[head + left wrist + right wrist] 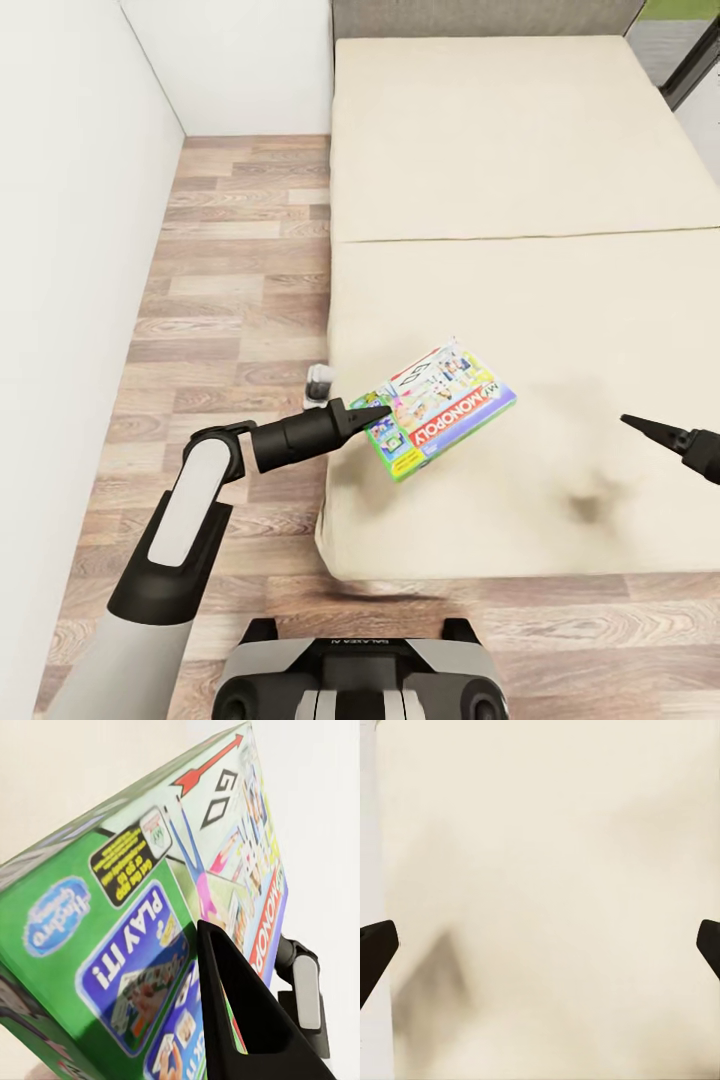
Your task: Put all the toys in the child's room - the three board games (two on the bed and one on the table), the two jigsaw puzzles on the table, and the tennis ball on the table - inside the toy box on the table in the child's room.
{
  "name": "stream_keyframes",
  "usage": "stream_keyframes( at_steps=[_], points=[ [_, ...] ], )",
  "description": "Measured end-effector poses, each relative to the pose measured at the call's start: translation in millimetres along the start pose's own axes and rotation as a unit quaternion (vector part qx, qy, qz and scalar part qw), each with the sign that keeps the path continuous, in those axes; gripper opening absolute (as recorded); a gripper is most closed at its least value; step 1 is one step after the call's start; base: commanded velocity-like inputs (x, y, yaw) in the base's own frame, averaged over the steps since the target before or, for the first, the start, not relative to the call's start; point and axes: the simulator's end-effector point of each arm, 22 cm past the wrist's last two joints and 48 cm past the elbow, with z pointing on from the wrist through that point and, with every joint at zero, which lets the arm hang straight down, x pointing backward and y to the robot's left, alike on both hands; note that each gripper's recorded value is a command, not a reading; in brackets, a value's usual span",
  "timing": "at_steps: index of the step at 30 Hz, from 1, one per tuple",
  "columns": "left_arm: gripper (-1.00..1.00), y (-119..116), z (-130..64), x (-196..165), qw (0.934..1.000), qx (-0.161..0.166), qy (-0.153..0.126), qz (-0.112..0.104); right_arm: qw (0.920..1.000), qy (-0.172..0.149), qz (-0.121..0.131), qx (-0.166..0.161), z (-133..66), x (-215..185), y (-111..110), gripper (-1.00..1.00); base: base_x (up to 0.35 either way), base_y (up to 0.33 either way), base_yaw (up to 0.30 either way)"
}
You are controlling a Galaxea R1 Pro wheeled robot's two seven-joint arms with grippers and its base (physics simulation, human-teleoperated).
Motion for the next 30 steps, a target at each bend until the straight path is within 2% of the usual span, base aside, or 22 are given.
stream_keyframes(
  at_steps=[21,23,24,25,30],
  points=[
    [-1.0,-48,-12.9,-7,0.9999,0.002,-0.008,0.013,0.9999,-0.007,-0.004,-0.012,-29.4,-19,33,1.0,0.0,0.0,0.0],
    [-1.0,-48,-14.3,-4,0.9999,-0.003,-0.008,0.01,0.9999,-0.007,-0.004,-0.014,-31.4,-20,36,1.0,0.0,0.0,0.0],
    [-1.0,-39,-20.7,-2,0.9998,-0.011,-0.017,-0.003,0.9995,-0.001,0.011,-0.029,-20.2,-6,47,1.0,0.0,0.0,0.0],
    [-1.0,-37,-23.7,-4,0.9996,-0.018,-0.022,-0.002,0.9993,0.001,0.014,-0.034,-18.3,-3,51,1.0,0.0,0.0,0.0],
    [-1.0,-45,-33.8,-12,0.9992,-0.015,-0.036,-0.01,0.9988,0.005,0.018,-0.045,-17.5,1,65,1.0,0.0,0.0,0.0]
  ],
)
